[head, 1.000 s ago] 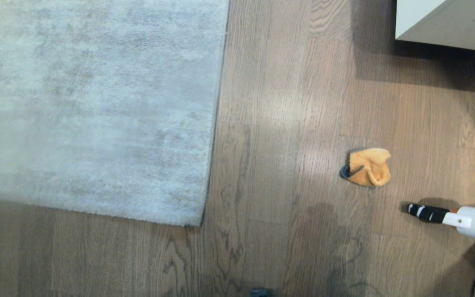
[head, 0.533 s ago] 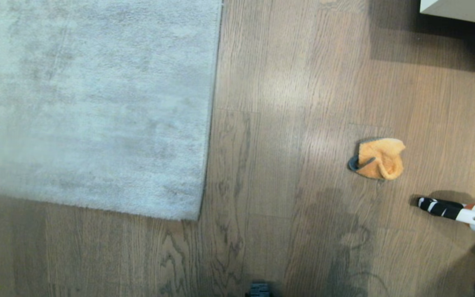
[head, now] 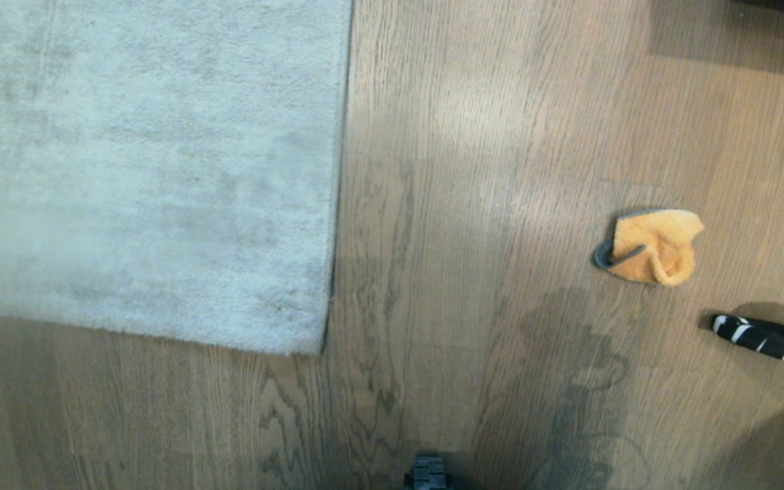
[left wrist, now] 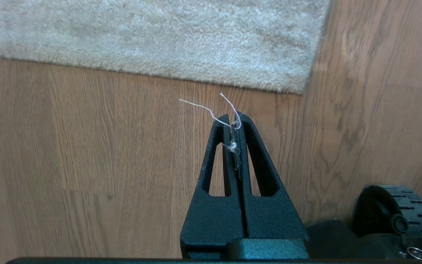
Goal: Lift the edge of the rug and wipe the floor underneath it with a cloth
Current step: Lift up the carpet
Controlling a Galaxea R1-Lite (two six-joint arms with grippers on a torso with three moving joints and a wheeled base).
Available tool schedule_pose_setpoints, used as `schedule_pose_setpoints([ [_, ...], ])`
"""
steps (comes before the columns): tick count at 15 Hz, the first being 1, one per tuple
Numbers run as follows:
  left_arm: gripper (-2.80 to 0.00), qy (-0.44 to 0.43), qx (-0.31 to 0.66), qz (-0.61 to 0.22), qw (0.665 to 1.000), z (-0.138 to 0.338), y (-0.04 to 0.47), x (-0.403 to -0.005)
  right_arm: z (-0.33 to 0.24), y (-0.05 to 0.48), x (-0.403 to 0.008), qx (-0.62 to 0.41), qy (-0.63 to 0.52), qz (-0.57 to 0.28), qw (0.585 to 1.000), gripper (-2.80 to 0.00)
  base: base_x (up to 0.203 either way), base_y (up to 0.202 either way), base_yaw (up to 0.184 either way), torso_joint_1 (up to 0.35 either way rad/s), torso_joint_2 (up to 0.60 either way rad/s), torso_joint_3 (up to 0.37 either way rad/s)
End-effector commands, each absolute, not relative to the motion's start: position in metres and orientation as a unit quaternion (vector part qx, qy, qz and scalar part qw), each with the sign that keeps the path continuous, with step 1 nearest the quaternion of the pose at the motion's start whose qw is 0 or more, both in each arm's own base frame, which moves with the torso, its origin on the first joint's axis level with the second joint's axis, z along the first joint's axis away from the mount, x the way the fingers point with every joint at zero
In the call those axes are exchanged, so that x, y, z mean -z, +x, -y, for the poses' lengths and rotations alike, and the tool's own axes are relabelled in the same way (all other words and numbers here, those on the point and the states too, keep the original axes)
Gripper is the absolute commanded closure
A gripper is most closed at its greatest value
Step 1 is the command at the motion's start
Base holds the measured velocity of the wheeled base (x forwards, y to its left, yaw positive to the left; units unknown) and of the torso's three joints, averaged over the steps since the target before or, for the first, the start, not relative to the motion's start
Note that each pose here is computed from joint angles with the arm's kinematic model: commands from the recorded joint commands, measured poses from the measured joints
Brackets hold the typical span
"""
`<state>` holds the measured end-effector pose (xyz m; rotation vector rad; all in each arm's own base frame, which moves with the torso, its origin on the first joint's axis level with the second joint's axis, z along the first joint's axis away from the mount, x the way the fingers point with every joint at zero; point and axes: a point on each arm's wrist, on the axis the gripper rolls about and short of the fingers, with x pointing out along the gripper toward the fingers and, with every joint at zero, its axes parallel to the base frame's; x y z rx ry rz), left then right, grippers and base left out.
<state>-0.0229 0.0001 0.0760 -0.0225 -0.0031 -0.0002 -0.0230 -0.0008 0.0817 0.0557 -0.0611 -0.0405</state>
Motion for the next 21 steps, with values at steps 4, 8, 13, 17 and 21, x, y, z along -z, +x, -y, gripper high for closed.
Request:
schedule_pose_setpoints([
  [4,0.00,-0.012,0.001,0.002,1.000,-0.0001,-0.0229,-0.0761,0.0008,-0.0230,-0.0816,0.020,0.028,0.030,0.999,0.00,0.000,0.000,0.000,0.004,0.00,-0.183],
  [8,0.00,-0.012,0.001,0.002,1.000,-0.0001,-0.0229,-0.0761,0.0008,-0.0230,-0.0816,0.020,0.028,0.031,0.999,0.00,0.000,0.000,0.000,0.002,0.00,-0.028],
  [13,0.00,-0.011,0.001,0.002,1.000,-0.0001,-0.0229,-0.0761,0.0008,-0.0230,-0.0817,0.020,0.028,0.031,0.999,0.00,0.000,0.000,0.000,0.000,0.00,0.000],
  [17,0.00,-0.011,0.001,0.002,1.000,-0.0001,-0.0229,-0.0761,0.0008,-0.0230,-0.0816,0.021,0.028,0.031,0.999,0.00,0.000,0.000,0.000,0.000,0.00,0.000],
  [21,0.00,-0.011,0.001,0.002,1.000,-0.0001,-0.0229,-0.0761,0.0008,-0.0230,-0.0816,0.021,0.028,0.030,0.999,0.00,0.000,0.000,0.000,0.000,0.00,0.000],
])
